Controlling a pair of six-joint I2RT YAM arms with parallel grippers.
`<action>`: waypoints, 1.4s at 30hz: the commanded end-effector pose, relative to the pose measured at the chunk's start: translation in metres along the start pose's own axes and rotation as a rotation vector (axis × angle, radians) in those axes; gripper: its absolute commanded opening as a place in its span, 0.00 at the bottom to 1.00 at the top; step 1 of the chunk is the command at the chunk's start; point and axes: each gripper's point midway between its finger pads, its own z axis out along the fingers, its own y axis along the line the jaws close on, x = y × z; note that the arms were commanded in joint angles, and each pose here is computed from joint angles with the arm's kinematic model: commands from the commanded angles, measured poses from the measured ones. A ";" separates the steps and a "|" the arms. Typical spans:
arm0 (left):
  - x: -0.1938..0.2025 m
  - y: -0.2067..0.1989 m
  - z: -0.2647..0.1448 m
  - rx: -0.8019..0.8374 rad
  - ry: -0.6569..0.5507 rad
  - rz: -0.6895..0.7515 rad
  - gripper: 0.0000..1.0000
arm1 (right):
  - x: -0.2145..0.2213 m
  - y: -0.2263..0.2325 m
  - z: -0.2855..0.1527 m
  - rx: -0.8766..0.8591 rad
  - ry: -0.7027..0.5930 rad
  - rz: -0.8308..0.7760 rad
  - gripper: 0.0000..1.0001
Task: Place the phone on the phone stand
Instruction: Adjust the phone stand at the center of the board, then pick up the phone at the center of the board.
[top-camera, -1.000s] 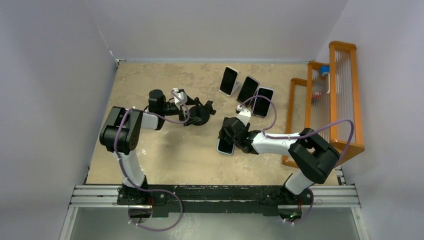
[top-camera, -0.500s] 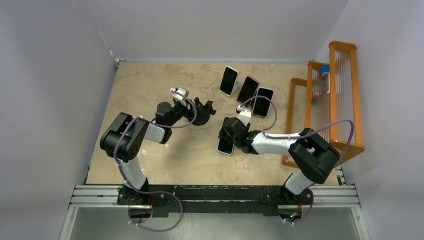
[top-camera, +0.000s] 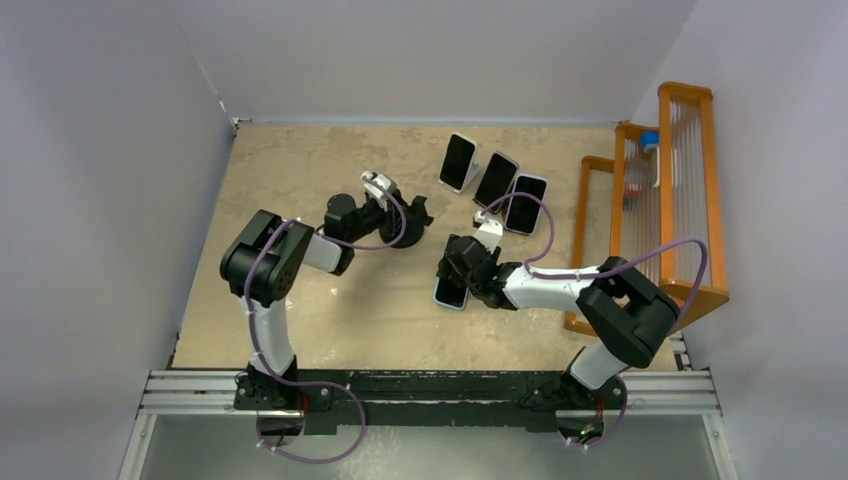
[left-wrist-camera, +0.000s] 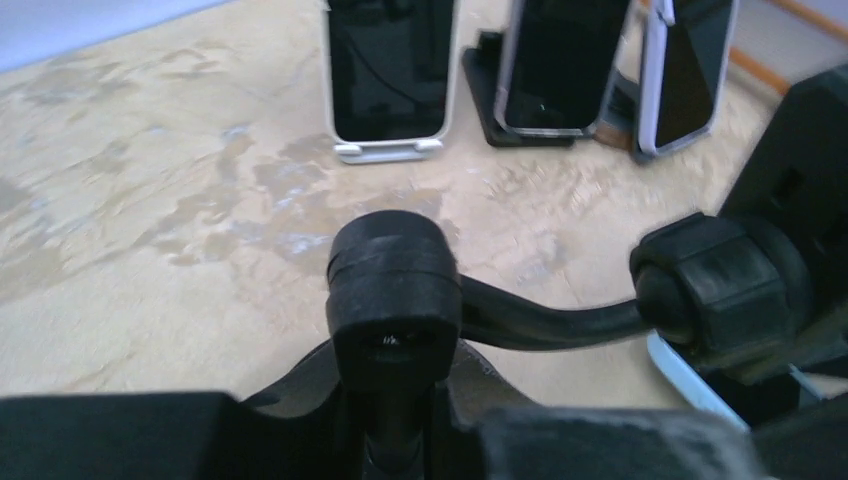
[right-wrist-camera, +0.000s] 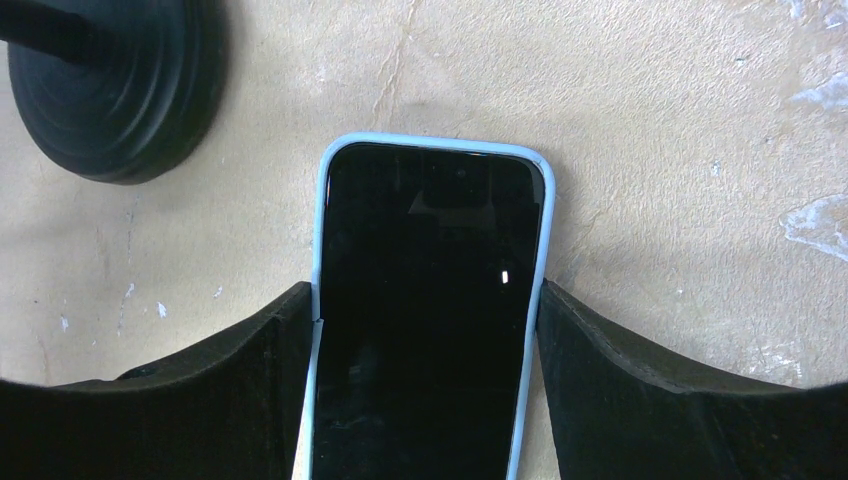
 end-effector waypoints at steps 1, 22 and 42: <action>-0.007 -0.033 0.003 0.227 0.035 0.109 0.00 | 0.012 -0.016 0.002 0.049 0.022 0.001 0.55; 0.001 -0.044 -0.050 0.827 -0.003 0.215 0.03 | 0.001 -0.003 0.001 0.005 -0.012 0.033 0.47; -0.053 -0.010 -0.171 -0.171 -0.182 -0.351 0.90 | -0.022 0.052 -0.042 -0.271 -0.050 0.413 0.45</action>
